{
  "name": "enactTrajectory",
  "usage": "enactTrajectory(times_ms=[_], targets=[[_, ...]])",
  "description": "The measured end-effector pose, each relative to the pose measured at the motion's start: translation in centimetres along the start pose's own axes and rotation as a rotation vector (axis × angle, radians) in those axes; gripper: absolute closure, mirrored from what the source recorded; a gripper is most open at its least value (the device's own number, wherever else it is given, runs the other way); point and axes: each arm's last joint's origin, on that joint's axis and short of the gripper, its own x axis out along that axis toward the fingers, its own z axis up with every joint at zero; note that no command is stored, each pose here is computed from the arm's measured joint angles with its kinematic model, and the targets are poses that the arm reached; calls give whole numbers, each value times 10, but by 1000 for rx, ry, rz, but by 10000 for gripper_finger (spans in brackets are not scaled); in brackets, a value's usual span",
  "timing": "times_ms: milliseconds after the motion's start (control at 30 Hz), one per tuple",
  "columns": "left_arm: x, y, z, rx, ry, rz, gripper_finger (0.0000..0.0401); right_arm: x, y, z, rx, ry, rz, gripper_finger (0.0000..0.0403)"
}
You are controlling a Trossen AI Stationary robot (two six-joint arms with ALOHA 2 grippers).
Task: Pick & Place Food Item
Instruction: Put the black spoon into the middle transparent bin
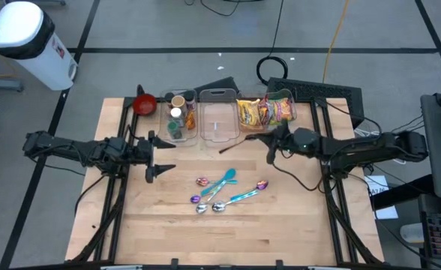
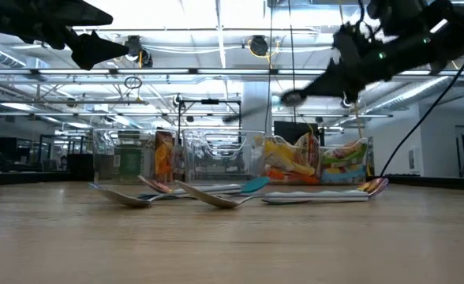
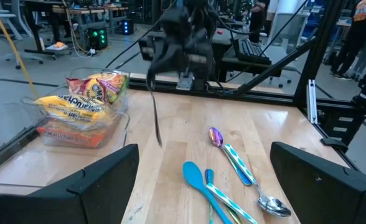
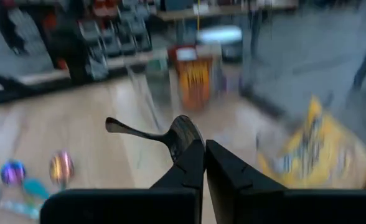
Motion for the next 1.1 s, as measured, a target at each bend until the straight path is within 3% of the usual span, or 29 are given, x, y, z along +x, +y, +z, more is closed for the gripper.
enactTrajectory(times_ms=[200,400,500,767,1100], targets=[[0,0,0,1,0,0,34,8,1,48,-123,-124,-24,402],[0,0,0,1,0,0,34,42,-15,104,-242,32,-56,403],[0,0,0,1,0,0,34,65,-27,118,-293,161,-47,403],[0,0,0,1,0,0,34,125,-44,102,-501,339,41,403],[0,0,0,1,0,1,34,161,-47,74,-569,358,57,403]])
